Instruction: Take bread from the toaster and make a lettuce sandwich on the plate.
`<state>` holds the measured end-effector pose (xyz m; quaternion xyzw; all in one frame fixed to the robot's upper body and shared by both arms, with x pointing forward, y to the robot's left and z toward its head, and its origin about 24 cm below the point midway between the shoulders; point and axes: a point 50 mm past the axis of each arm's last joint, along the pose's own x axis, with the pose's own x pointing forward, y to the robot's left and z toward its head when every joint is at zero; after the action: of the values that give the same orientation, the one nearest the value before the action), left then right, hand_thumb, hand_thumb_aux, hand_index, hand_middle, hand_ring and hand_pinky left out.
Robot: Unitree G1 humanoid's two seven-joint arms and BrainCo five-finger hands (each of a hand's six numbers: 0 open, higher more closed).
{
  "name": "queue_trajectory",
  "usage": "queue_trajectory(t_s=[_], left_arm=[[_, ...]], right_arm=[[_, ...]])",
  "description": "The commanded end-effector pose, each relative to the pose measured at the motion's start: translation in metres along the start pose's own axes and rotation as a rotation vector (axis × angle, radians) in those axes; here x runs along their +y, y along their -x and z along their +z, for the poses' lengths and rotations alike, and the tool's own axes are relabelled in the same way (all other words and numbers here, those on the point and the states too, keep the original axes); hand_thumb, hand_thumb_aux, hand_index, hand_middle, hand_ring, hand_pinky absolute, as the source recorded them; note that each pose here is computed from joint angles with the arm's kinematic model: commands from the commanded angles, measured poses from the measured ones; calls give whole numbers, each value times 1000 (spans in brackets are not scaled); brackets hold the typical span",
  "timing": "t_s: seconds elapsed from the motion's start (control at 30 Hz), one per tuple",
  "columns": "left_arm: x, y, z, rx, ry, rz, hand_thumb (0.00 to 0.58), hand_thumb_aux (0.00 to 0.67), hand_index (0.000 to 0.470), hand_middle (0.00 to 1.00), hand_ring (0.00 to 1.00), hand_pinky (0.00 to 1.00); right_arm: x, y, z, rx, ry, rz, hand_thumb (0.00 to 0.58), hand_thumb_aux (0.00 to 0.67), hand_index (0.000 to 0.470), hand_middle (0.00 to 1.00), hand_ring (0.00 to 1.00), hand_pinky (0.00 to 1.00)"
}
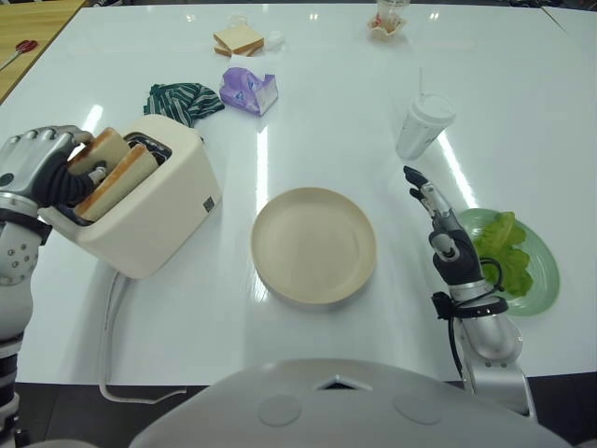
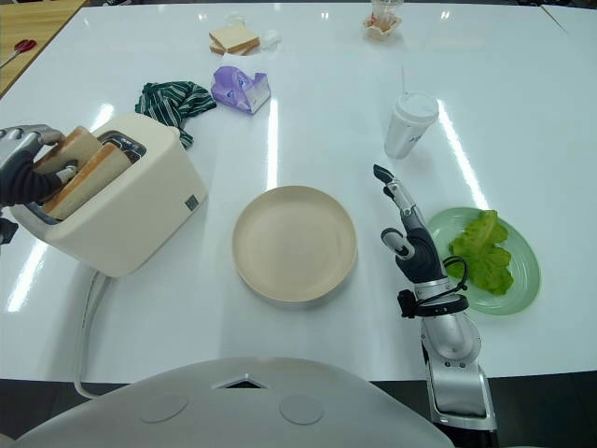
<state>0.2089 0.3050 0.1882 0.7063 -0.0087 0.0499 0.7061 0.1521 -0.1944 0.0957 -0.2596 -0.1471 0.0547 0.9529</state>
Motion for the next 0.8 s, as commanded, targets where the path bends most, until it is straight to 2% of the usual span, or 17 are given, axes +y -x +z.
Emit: queue_trajectory(t_s=[0.03, 0.2, 0.27, 0.4, 0.53, 0.57, 0.63, 0.7, 0.8], left_arm=[[19, 0, 0, -1, 24, 114, 580, 670, 470, 1000, 1000, 1000], [46, 4, 2, -28, 27, 276, 580, 670, 470, 1000, 1000, 1000], [62, 3, 3, -53, 32, 357, 580, 670, 470, 1000, 1000, 1000], [88, 2, 23, -188, 194, 462, 580, 670, 470, 1000, 1000, 1000], [88, -2, 54, -363, 484, 362, 580, 670, 470, 1000, 1000, 1000], [85, -3, 63, -399, 521, 327, 580, 670, 470, 1000, 1000, 1000], [80, -2, 77, -450, 593, 261, 580, 670, 470, 1000, 1000, 1000], [72, 0, 97, -512, 650, 182, 580, 670, 470, 1000, 1000, 1000], [59, -1, 130, -610, 708, 67, 580, 670, 470, 1000, 1000, 1000]], right_arm=[[-33, 1, 2, -30, 273, -34, 0, 0, 0, 0, 0, 0], [-92, 20, -27, 96, 707, -31, 0, 0, 0, 0, 0, 0], [-110, 35, -43, 152, 914, 22, 0, 0, 0, 0, 0, 0], [-135, 68, -74, 247, 1107, 79, 0, 0, 0, 0, 0, 0], [-139, 82, -101, 297, 1168, 145, 152, 95, 66, 0, 0, 0], [-139, 85, -107, 308, 1172, 157, 244, 160, 112, 0, 0, 0], [-138, 85, -118, 317, 1175, 182, 334, 234, 164, 0, 0, 0], [-137, 83, -126, 327, 1165, 200, 436, 336, 236, 0, 0, 0], [-136, 79, -132, 327, 1151, 202, 464, 370, 260, 0, 0, 0]])
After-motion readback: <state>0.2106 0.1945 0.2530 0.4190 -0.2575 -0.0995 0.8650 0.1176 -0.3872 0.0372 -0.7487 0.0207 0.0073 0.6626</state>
